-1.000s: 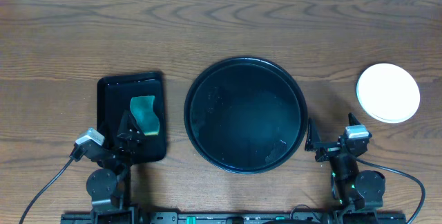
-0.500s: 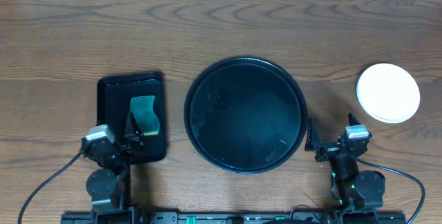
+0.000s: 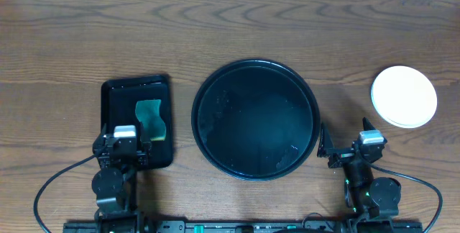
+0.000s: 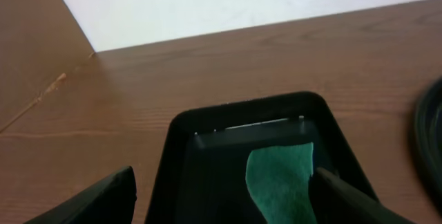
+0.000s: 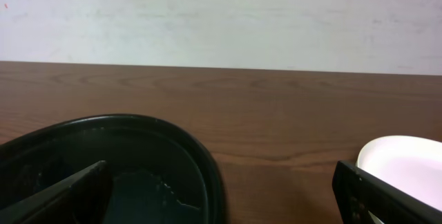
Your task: Clean dirty plates on tray and stack at the side
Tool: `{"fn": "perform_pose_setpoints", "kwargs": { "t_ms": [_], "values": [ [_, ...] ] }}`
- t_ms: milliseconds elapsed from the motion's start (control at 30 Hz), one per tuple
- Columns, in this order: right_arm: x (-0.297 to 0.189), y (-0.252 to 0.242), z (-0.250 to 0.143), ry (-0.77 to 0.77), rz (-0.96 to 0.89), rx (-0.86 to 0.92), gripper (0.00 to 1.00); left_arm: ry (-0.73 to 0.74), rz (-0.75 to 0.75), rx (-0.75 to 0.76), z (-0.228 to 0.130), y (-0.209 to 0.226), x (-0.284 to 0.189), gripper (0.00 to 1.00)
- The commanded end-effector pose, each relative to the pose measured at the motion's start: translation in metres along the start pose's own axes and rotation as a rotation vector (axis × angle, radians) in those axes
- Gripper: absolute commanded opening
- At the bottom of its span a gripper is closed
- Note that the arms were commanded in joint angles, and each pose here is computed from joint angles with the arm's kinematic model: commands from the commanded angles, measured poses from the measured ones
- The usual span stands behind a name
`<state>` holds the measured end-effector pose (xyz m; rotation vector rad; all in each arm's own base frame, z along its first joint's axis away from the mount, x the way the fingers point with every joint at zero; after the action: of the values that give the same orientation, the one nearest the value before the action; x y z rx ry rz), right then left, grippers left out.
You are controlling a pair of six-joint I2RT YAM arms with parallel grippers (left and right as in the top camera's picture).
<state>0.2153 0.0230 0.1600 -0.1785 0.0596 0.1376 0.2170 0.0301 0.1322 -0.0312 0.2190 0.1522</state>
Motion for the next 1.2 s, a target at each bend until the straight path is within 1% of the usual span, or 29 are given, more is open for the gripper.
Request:
{"fn": "perform_pose_setpoints", "kwargs": {
  "t_ms": [0, 100, 200, 400, 533, 900, 1067, 1167],
  "values": [
    [0.0, -0.002, -0.001, 0.002, -0.013, -0.011, 0.99, 0.006, 0.03, 0.033, -0.004, 0.005, 0.001, 0.8],
    [0.0, -0.002, -0.001, 0.002, -0.013, -0.011, 0.99, -0.06, 0.031, 0.03, 0.011, 0.004, 0.001, 0.8],
    [0.0, -0.002, -0.001, 0.002, -0.013, -0.011, 0.99, -0.068, 0.031, 0.03, 0.012, 0.005, 0.001, 0.8],
    [0.0, -0.002, -0.001, 0.002, -0.013, -0.011, 0.99, -0.021, 0.031, 0.033, 0.002, 0.005, 0.001, 0.8],
    [0.0, -0.002, -0.001, 0.002, -0.013, -0.011, 0.99, 0.068, 0.032, 0.037, -0.017, 0.005, 0.001, 0.8],
    [0.0, -0.002, -0.001, 0.002, -0.013, -0.011, 0.99, 0.072, 0.032, 0.037, -0.018, 0.005, 0.001, 0.8],
    [0.0, -0.002, -0.001, 0.002, -0.013, -0.011, 0.99, 0.025, 0.029, 0.036, -0.009, 0.004, -0.001, 0.8],
    [0.0, -0.002, -0.001, 0.002, -0.013, -0.011, 0.99, -0.041, 0.028, 0.032, 0.003, 0.004, -0.005, 0.8]
  ]
}}
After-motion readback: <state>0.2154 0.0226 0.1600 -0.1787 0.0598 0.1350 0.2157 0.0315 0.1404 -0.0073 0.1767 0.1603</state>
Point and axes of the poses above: each gripper's point midway between its finger pads, its own x axis out along the fingers, its own y axis along the line the jaws close on, z = x × y, the point moved 3 cm from there along -x, back along the fingers, and after that the axes turned 13 degrees about -x, right-handed, at the moved point
